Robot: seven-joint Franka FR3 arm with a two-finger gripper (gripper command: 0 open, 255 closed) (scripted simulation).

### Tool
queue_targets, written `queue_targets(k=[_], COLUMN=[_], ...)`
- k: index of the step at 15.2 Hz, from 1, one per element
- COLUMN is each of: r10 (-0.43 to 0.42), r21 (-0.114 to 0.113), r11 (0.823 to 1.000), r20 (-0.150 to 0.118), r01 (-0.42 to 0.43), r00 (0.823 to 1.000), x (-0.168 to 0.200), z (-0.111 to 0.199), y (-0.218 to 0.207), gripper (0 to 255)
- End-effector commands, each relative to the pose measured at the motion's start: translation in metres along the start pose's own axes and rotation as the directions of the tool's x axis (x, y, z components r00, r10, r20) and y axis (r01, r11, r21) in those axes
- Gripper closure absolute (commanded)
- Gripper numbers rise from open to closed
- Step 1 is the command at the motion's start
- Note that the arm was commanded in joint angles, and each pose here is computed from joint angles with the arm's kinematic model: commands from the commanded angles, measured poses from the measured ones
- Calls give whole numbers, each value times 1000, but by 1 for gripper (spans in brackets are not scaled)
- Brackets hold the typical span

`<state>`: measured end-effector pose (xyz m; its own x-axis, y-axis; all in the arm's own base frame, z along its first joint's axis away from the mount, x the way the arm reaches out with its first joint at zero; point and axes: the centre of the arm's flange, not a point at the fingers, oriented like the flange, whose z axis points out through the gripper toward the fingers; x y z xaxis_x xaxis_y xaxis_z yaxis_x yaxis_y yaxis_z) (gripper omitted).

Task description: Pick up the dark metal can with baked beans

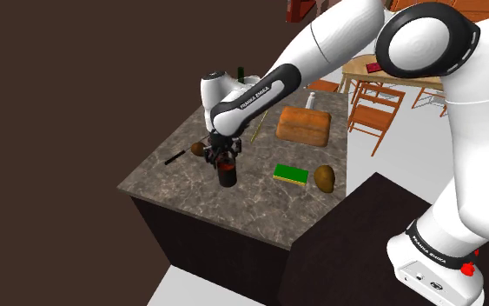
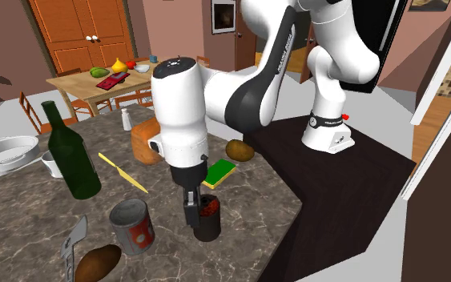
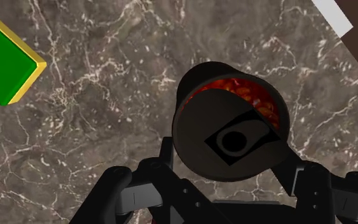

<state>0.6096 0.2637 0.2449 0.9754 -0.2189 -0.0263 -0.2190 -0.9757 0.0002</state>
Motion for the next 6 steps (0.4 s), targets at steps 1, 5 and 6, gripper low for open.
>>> queue_targets(k=[1, 5, 6], r10=[0, 0, 0], r21=[0, 0, 0], r11=[1000, 1000, 1000], r20=[0, 0, 0], r01=[0, 0, 0], r00=[1000, 1000, 1000], x=[1, 0, 0], z=[-11, -28, -28], y=[0, 0, 0], gripper=[255, 255, 255])
